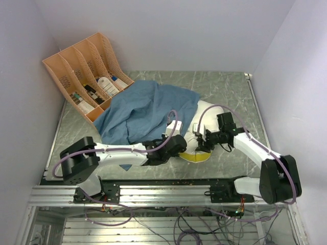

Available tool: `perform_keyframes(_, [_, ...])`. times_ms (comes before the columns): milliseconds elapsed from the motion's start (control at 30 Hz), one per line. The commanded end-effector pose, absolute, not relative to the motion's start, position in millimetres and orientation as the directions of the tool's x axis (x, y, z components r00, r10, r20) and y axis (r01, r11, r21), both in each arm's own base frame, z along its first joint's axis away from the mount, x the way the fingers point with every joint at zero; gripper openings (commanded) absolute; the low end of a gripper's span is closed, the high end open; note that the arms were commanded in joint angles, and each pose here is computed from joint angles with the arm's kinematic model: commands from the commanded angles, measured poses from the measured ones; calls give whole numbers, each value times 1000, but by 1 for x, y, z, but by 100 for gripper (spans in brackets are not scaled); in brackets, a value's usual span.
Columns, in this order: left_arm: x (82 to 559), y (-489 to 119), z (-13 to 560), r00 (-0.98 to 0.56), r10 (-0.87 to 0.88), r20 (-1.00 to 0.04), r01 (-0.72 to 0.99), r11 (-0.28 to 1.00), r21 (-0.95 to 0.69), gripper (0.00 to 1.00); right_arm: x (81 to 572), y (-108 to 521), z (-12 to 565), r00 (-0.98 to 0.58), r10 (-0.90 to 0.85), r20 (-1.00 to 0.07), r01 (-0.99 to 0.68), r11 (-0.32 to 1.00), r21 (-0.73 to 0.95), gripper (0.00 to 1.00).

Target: Put the pillow into the pillowcase

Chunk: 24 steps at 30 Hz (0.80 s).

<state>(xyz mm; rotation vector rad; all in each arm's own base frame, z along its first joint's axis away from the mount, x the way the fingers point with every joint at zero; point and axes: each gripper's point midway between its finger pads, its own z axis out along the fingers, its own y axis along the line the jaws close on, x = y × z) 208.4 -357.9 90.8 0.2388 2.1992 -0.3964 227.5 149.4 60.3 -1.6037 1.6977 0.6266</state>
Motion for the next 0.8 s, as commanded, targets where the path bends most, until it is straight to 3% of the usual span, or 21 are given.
perform_keyframes(0, [194, -390, 153, -603, 5, -798, 451, 827, -336, 7, 250, 165, 61, -97, -620, -779, -983, 183, -24, 26])
perform_keyframes(67, [187, -400, 174, -599, 20, -800, 508, 782, -360, 7, 259, 179, 71, -181, -562, -808, -976, 204, 76, 1])
perform_keyframes(200, [179, -404, 199, -587, 54, -808, 568, 738, -364, 7, 297, 209, 127, -309, -346, -886, -933, 290, 212, 0])
perform_keyframes(367, [180, -405, 215, -578, 52, -814, 597, 706, -380, 7, 371, 217, 256, -190, 126, -974, -834, 502, 228, 0])
perform_keyframes(467, [181, -431, 249, -573, 1, -819, 663, 588, -463, 7, 361, 238, 259, -245, 295, -923, -819, 446, 360, 0])
perform_keyframes(633, [176, -461, 315, -529, -41, -848, 753, 439, -491, 7, 313, 272, 215, -296, 177, -939, -887, 314, 338, 0])
perform_keyframes(767, [182, -450, 302, -556, -62, -829, 732, 435, -524, 7, 303, 267, 168, -304, 33, -952, -900, 318, 299, 0])
